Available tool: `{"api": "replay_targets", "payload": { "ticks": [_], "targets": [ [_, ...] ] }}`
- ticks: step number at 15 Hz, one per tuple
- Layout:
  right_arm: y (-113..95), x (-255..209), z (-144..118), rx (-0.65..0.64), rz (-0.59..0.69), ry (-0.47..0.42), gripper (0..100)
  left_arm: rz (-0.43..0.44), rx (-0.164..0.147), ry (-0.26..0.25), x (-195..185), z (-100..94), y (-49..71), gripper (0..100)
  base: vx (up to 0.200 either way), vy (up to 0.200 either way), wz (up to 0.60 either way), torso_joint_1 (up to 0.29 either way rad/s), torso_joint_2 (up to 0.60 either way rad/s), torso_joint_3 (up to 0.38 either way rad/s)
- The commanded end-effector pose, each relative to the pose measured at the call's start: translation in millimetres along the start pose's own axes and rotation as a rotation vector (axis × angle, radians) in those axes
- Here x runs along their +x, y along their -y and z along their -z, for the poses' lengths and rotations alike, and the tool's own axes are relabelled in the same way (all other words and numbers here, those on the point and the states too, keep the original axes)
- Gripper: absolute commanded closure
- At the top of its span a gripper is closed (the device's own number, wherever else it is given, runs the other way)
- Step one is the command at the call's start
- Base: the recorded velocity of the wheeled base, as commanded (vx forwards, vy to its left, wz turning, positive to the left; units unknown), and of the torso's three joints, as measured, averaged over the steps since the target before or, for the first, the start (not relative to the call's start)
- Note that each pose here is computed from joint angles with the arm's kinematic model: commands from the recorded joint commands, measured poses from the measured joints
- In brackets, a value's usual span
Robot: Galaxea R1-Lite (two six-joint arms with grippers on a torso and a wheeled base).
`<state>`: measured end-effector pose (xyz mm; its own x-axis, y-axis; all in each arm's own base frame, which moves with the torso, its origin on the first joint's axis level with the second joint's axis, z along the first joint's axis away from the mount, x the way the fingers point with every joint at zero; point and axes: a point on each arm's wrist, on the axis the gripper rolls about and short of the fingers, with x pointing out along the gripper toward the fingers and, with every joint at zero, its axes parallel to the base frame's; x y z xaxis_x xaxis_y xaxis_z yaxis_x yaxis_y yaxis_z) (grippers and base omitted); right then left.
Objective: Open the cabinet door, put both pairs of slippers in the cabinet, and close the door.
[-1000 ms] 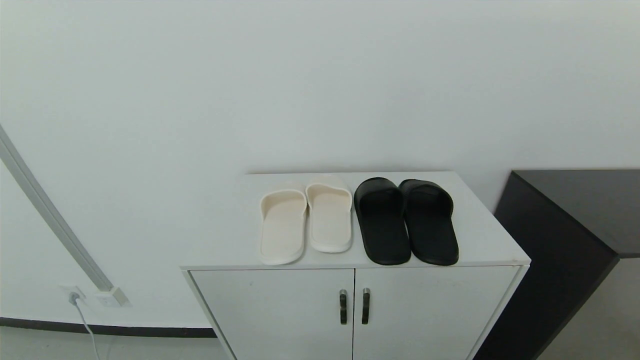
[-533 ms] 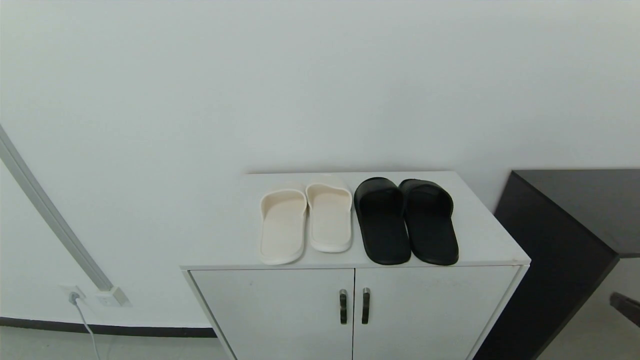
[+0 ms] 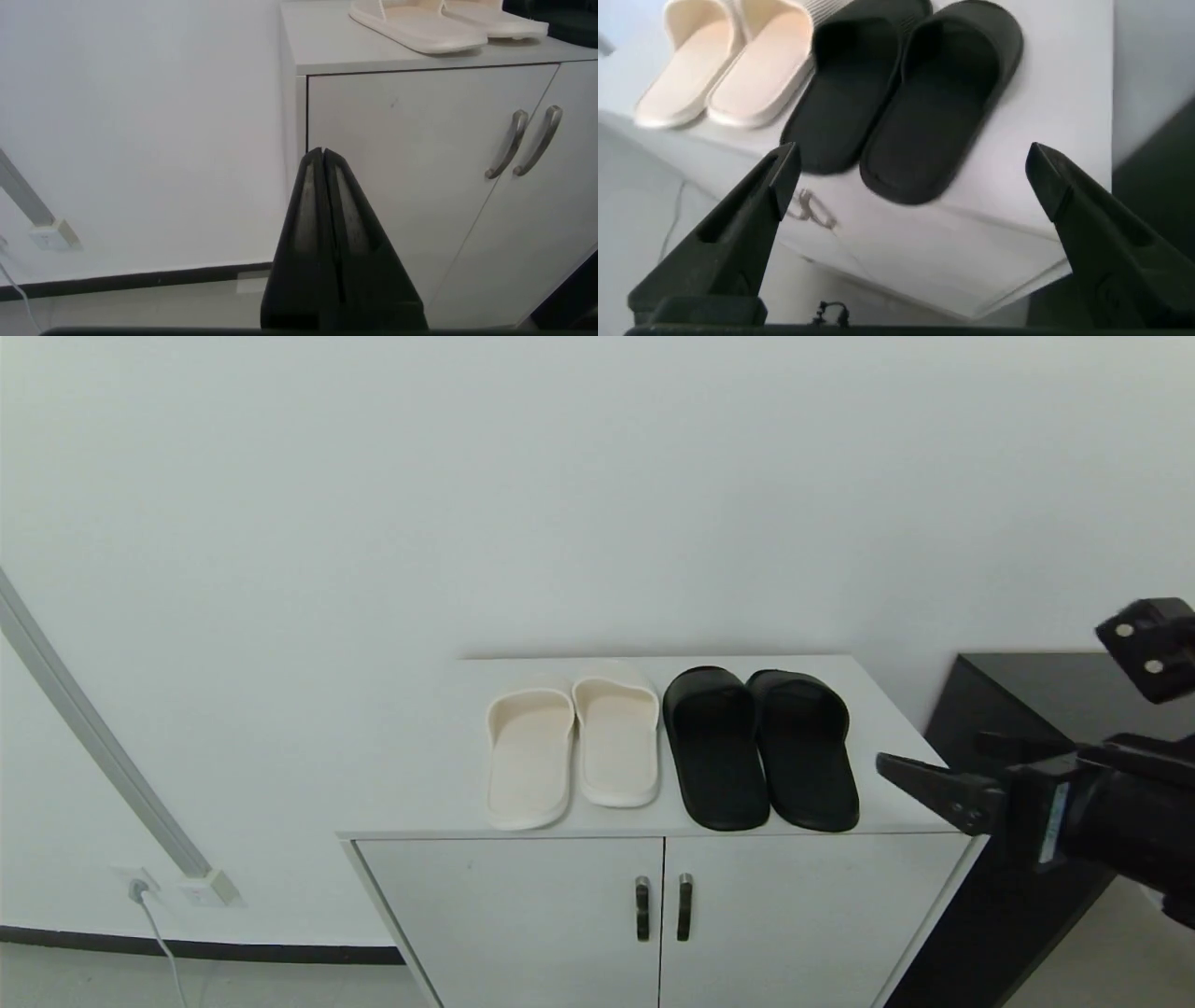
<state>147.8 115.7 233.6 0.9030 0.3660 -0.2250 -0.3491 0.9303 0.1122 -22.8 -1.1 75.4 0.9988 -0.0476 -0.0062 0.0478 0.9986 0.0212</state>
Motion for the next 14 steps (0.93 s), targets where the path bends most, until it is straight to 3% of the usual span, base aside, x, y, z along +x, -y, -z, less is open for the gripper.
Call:
{"api": "replay_targets", "payload": {
  "ticks": [1,4,6,9,14],
  "targets": [
    [-41.6,37.4,4.2,-0.02,0.023,-0.054,0,0.0,0.0,-0.001,0.1,0.0,0.0,100,0.0,0.0,0.0,0.0,0.0,0.0],
    [-60.5,65.1,11.6,-0.033,0.064,-0.07,0,0.0,-0.003,-0.001,0.1,0.0,0.0,100,0.0,0.0,0.0,0.0,0.0,0.0],
    [-63.7,80.4,16.7,-0.026,0.074,-0.061,0,0.0,-0.003,-0.001,0.1,0.0,0.0,100,0.0,0.0,0.0,0.0,0.0,0.0],
    [-67.8,115.0,33.2,-0.02,0.188,-0.018,0,0.0,-0.003,-0.001,0.1,0.0,0.0,100,0.0,0.0,0.0,0.0,0.0,0.0],
    [-52.4,149.6,46.3,-0.007,0.278,0.008,0,0.0,-0.005,-0.001,0.1,0.0,0.0,100,0.0,0.0,0.0,0.0,0.0,0.0]
  ]
}}
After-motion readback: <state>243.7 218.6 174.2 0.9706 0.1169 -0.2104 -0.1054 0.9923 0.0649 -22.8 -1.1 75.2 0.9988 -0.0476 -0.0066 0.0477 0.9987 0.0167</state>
